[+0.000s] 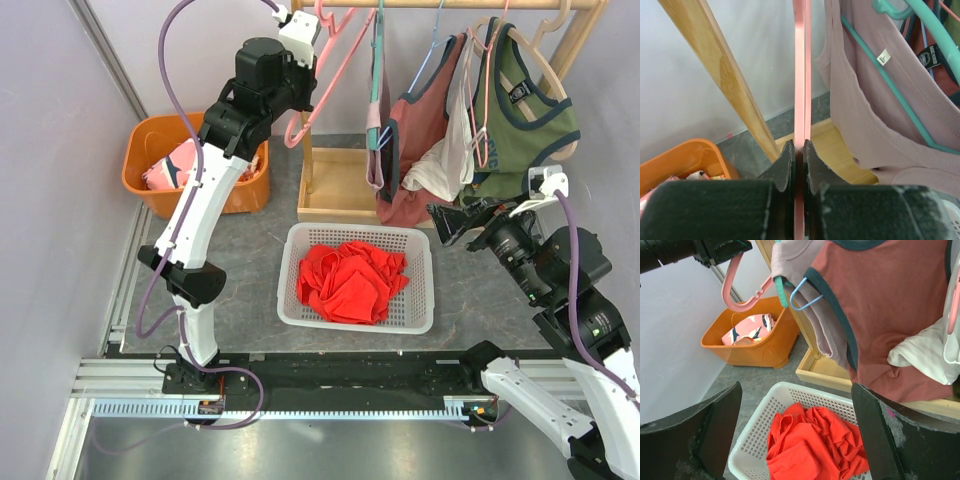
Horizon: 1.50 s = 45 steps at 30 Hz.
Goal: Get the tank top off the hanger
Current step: Place the hanger at the clothesline.
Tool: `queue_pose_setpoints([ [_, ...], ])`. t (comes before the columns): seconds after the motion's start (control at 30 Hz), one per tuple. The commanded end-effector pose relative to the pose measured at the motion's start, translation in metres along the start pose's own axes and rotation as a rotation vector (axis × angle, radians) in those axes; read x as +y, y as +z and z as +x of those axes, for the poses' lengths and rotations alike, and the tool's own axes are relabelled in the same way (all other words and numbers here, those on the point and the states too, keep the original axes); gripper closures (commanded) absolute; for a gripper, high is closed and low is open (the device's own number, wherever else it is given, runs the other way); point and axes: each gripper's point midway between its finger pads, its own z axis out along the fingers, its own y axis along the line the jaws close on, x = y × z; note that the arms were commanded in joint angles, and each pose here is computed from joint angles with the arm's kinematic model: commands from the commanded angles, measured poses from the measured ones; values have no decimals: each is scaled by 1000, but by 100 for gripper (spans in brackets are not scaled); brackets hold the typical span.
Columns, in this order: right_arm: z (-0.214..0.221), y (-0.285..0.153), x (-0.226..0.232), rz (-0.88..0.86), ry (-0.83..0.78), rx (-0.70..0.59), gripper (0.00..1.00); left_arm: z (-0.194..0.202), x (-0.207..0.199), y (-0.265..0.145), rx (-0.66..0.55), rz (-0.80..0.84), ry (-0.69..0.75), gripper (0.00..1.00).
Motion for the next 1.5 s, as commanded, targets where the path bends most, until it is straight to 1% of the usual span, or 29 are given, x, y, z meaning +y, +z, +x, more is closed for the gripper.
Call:
queue_pose_setpoints([
  [0.0, -1, 2, 5, -32, 12, -18, 2, -41, 8, -7, -135, -40, 33, 98],
  [0.13, 2, 3, 6, -42, 18, -12, 2, -39, 8, 1, -138, -42, 44, 98],
  [0.3, 1, -2, 8, -52, 28, -21, 2, -27, 7, 15, -112, -43, 64, 98],
  [0.63, 4, -5, 10, -71, 43, -17, 2, -19, 10, 27, -101, -58, 86, 98],
  [0.83, 5, -4, 10, -69, 46, -18, 2, -2, 8, 30, -49, -47, 87, 98],
  [0.87, 4, -3, 10, -66, 46, -21, 2, -4, 8, 25, -50, -46, 85, 90],
  [0.9, 5, 1, 10, -63, 46, -15, 2, 3, 5, 25, -32, -33, 87, 79],
  [0.97, -4, 6, 10, -56, 50, -44, 2, 2, 4, 14, -25, -25, 85, 51],
  [1.0, -6, 12, 10, -48, 48, -49, 2, 2, 4, 9, -24, -22, 81, 42],
  [1.03, -17, 14, 12, -51, 46, -86, 2, -1, 4, 3, -28, -17, 76, 33],
  [1.07, -22, 18, 12, -44, 41, -101, 2, -4, 4, -2, -33, -13, 72, 27],
  [1.1, -21, 30, 11, -36, 31, -88, 2, -10, 4, -15, -46, -9, 65, 26],
  [1.13, -37, 34, 18, -50, 29, -126, 2, -11, 3, -19, -47, 0, 64, 24],
  [1.17, -41, 39, 24, -71, 24, -128, 2, -8, 2, -23, -38, 7, 63, 17],
  [1.2, -37, 58, 25, -69, 16, -99, 2, -17, 2, -38, -61, 12, 61, 12],
  [1.23, -57, 61, 35, -92, 16, -132, 2, -19, 0, -44, -64, 18, 62, 8],
  [1.27, -61, 69, 40, -102, 15, -128, 2, -15, 0, -50, -55, 22, 64, 1],
  [1.3, -53, 91, 41, -100, 12, -81, 2, -22, 0, -64, -72, 27, 63, 0],
  [1.33, -74, 93, 52, -121, 14, -110, 2, -24, -1, -73, -77, 33, 62, 0],
  [1.4, -86, 117, 66, -162, 9, -101, 2, -15, -4, -83, -59, 52, 65, 0],
  [1.43, -89, 125, 69, -162, 7, -98, 2, -25, -4, -105, -90, 62, 62, 0],
  [1.47, -93, 132, 69, -156, -1, -101, 2, -15, -6, -108, -69, 76, 66, 0],
])
